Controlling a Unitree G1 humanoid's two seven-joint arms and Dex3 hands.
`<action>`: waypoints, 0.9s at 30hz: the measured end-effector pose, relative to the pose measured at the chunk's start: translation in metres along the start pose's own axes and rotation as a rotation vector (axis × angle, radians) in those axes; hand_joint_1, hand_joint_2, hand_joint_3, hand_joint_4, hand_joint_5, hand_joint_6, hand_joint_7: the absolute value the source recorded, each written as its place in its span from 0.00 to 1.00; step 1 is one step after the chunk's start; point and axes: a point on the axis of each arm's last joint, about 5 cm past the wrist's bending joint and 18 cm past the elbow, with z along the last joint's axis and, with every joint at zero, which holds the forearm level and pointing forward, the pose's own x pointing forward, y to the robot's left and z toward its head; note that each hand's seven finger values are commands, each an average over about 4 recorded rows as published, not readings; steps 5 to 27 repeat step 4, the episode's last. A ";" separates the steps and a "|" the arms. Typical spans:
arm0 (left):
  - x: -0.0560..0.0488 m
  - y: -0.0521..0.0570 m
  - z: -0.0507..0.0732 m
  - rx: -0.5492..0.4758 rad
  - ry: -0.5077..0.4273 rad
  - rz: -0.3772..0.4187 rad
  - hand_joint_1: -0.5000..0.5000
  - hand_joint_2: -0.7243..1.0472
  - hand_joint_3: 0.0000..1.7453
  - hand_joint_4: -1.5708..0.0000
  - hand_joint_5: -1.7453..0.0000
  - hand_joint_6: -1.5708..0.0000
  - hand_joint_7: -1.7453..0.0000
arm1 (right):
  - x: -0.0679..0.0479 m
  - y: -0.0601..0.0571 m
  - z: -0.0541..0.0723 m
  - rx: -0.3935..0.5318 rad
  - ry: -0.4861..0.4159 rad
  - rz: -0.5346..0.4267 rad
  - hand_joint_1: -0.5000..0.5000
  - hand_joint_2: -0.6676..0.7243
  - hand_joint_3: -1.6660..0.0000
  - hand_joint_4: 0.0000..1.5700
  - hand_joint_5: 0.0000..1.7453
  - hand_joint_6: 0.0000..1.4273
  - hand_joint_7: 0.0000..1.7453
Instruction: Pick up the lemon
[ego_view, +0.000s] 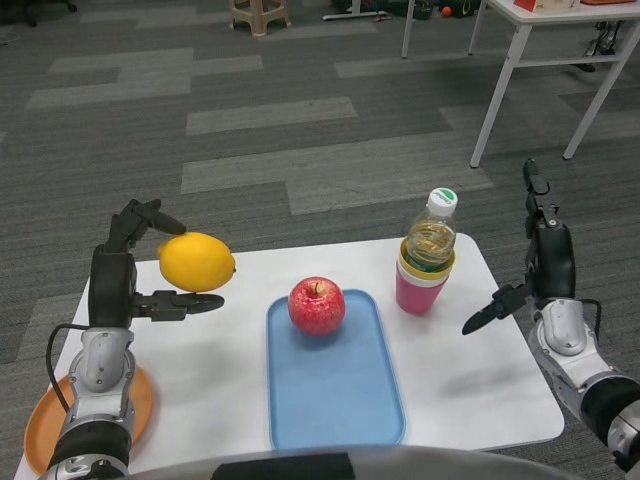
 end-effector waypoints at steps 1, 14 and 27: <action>0.000 0.000 0.000 -0.001 0.000 0.001 0.84 0.45 0.10 1.00 0.47 0.55 0.04 | 0.000 0.000 0.000 0.001 -0.001 0.001 0.08 0.91 1.00 0.00 0.00 0.00 0.00; -0.001 -0.001 0.000 -0.009 0.003 0.006 0.84 0.45 0.10 1.00 0.47 0.55 0.04 | 0.000 0.001 0.000 0.003 -0.002 0.004 0.08 0.91 1.00 0.00 0.00 0.00 0.00; -0.001 -0.001 0.000 -0.009 0.003 0.006 0.84 0.45 0.10 1.00 0.47 0.55 0.04 | 0.000 0.001 0.000 0.003 -0.002 0.004 0.08 0.91 1.00 0.00 0.00 0.00 0.00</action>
